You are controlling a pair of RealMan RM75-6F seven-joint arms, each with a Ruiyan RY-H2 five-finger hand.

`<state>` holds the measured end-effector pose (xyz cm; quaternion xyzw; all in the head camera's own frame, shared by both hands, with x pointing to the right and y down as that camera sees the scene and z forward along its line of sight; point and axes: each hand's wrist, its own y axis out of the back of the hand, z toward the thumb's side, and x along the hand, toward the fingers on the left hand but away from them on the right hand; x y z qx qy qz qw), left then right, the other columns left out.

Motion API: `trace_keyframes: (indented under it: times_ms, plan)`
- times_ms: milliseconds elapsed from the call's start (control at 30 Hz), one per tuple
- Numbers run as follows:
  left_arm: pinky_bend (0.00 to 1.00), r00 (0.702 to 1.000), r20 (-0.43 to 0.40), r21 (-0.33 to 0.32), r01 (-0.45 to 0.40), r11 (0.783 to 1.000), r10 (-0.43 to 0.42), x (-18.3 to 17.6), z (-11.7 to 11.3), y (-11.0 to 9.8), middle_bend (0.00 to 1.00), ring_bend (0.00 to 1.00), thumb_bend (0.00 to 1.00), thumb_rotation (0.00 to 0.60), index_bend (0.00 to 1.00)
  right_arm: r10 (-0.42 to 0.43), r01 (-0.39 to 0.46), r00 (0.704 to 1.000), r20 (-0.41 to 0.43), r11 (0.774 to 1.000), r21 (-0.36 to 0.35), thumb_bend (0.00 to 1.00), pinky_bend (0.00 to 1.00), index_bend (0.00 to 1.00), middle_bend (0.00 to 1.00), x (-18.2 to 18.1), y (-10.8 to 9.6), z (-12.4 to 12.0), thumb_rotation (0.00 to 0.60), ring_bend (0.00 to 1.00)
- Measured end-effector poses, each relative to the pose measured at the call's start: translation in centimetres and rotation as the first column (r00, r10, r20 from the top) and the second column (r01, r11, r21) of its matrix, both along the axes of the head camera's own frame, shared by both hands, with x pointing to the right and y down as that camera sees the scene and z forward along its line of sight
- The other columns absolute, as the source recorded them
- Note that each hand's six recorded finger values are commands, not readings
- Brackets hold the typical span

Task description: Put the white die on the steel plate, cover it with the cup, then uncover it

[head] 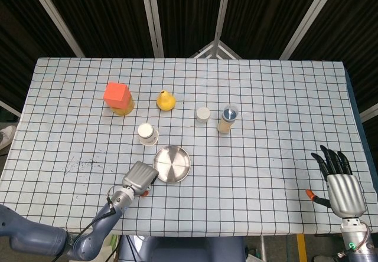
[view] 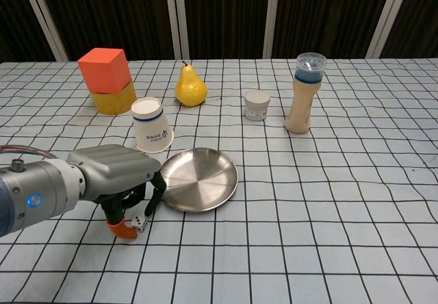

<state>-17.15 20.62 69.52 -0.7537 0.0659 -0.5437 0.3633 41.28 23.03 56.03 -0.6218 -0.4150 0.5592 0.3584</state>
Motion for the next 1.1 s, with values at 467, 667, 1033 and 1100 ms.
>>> trace_keyframes:
  times_ms: [467,667,1033,1100]
  plan:
    - [0.77,1.0,0.007,-0.003,-0.011,1.0,0.011,0.3,0.0,0.2,0.85,0.73,0.38,0.6,0.56,0.002,-0.002,1.0,0.011,1.0,-0.008,0.17,0.0,0.16,0.03,-0.1,-0.1,0.1,0.6,0.05]
    - [0.77,1.0,0.012,0.0,-0.012,1.0,0.012,0.3,0.0,0.2,0.85,0.73,0.41,0.6,0.57,0.001,-0.001,1.0,0.012,1.0,-0.005,0.17,0.0,0.16,0.03,-0.1,-0.1,0.1,0.6,0.05]
    - [0.77,1.0,0.0,0.01,0.001,1.0,-0.001,0.2,-0.7,-0.2,0.85,0.73,0.42,0.6,0.58,0.0,0.0,1.0,0.018,1.0,-0.008,0.17,0.0,0.16,0.03,-0.2,-0.1,0.2,0.6,0.05]
    - [0.77,1.0,-0.011,0.006,0.011,1.0,-0.011,0.4,-1.0,-0.4,0.85,0.73,0.42,0.6,0.58,-0.001,0.001,1.0,0.017,1.0,-0.008,0.17,0.0,0.16,0.03,-0.3,-0.1,0.1,0.6,0.05]
